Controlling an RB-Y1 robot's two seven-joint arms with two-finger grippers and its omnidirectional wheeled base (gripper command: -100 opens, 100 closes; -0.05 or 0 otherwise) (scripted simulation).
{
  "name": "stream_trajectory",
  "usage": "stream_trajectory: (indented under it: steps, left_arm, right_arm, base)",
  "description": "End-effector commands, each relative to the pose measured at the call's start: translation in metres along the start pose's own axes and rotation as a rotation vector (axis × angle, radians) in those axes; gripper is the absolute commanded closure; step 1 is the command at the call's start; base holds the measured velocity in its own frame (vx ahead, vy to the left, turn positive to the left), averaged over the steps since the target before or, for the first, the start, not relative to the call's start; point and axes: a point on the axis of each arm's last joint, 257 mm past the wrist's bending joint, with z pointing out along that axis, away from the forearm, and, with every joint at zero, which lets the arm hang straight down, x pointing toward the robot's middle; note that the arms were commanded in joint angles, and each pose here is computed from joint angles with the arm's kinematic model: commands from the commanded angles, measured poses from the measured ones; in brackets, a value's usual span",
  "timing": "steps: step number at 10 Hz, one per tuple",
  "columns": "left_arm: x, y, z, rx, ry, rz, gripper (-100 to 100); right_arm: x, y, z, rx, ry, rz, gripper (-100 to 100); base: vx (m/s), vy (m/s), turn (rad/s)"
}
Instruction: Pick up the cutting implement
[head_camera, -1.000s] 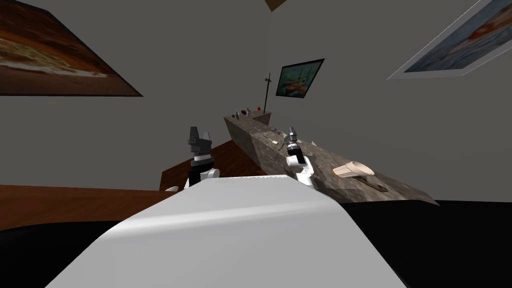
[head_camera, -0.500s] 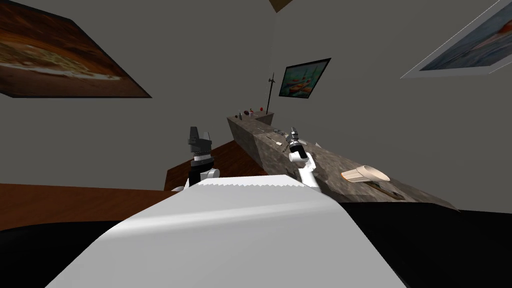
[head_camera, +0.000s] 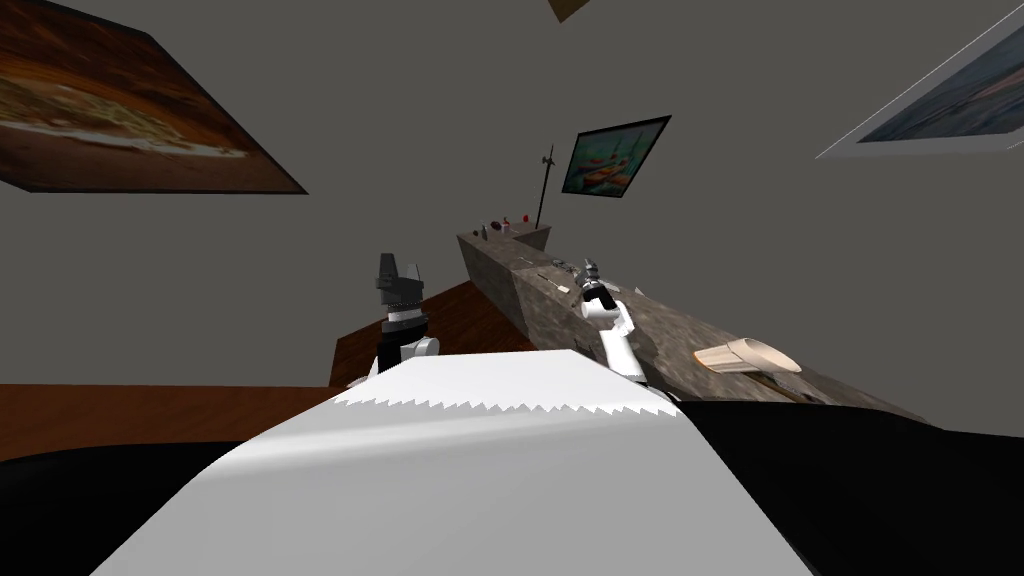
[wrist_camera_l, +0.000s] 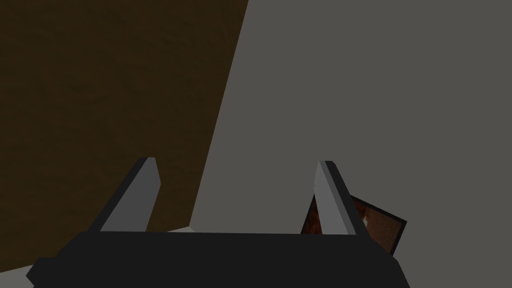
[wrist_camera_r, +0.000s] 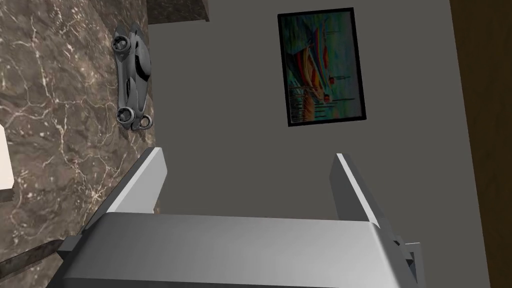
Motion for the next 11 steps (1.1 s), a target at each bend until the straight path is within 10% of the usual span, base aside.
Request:
stream_trajectory:
  steps: [1,11]
  left_arm:
    - [0.000,0.000,0.000,0.000,0.000,0.000,0]
    - [0.000,0.000,0.000,0.000,0.000,0.000,0]
  right_arm:
    - [-0.023,-0.005,0.010,0.040,-0.046,0.030,-100]
    - [-0.116,-0.050,0.025,0.265,-0.274,0.154,-100]
  base:
    - [0.038,0.075,0.036]
    - [0.053,0.057,0.007]
